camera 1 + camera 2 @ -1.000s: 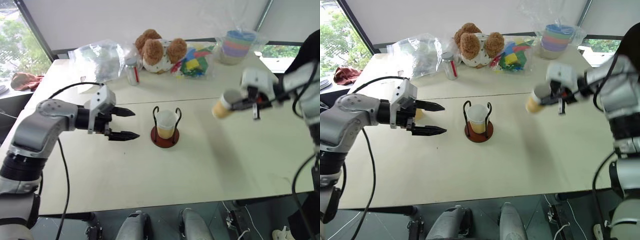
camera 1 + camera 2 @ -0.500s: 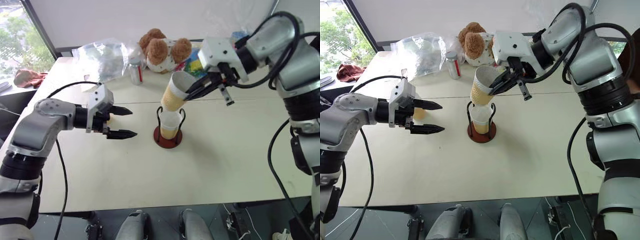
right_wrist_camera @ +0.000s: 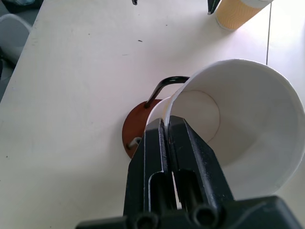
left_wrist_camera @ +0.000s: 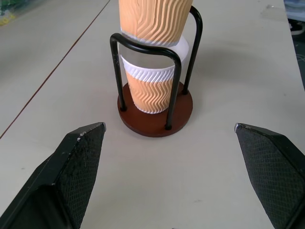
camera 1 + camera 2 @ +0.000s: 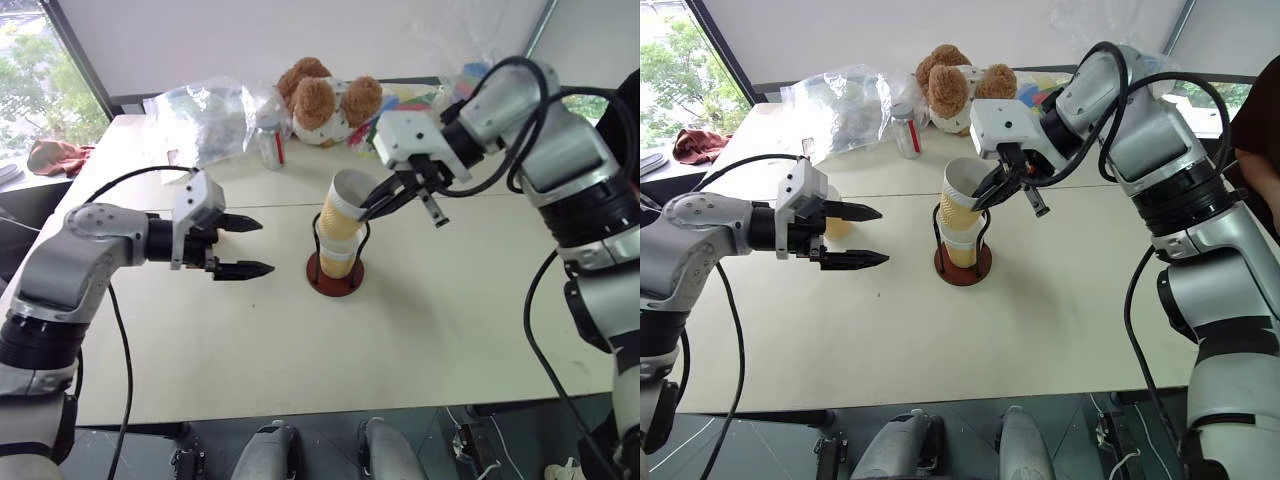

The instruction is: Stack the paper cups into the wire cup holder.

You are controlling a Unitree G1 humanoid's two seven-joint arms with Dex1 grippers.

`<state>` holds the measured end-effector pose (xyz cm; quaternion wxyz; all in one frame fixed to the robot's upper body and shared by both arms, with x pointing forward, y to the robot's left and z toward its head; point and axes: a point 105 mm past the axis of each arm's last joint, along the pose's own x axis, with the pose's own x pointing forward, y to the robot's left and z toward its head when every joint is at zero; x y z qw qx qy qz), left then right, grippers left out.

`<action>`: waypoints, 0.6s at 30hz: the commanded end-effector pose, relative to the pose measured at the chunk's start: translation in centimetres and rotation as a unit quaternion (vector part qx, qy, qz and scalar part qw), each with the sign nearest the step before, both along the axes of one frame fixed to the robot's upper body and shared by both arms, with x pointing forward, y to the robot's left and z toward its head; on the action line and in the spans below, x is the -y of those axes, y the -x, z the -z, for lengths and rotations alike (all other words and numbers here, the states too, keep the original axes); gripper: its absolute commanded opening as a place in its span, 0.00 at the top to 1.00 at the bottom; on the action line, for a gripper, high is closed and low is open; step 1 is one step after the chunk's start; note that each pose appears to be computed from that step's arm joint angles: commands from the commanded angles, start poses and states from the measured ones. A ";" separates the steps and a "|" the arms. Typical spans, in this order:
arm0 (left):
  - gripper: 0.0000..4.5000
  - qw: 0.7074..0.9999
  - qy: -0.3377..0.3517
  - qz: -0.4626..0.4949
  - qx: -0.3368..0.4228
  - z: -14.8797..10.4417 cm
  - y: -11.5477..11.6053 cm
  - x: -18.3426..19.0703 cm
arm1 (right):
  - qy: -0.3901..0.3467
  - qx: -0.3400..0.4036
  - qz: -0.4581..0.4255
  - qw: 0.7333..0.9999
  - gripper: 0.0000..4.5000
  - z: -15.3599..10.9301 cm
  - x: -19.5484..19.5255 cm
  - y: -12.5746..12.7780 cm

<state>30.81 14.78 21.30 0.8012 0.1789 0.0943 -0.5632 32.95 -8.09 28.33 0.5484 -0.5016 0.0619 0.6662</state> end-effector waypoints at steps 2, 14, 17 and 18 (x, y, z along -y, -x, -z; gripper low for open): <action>0.00 1.000 0.015 0.000 0.022 -1.2 0.3 0.0 | 0.006 0.013 -0.009 1.000 0.99 -0.6 -0.1 0.1; 0.00 0.999 0.024 -0.019 0.036 -1.6 -0.1 -0.2 | -0.009 0.019 0.005 1.000 0.47 -1.3 0.0 -0.7; 0.00 0.995 0.023 -0.057 0.080 -2.9 -1.2 -1.4 | -0.081 0.019 0.033 0.996 0.47 -3.8 0.4 -0.8; 0.00 0.992 0.018 -0.075 0.097 -3.5 -1.6 -2.2 | -0.127 0.004 0.043 0.991 0.47 -5.0 0.4 -0.6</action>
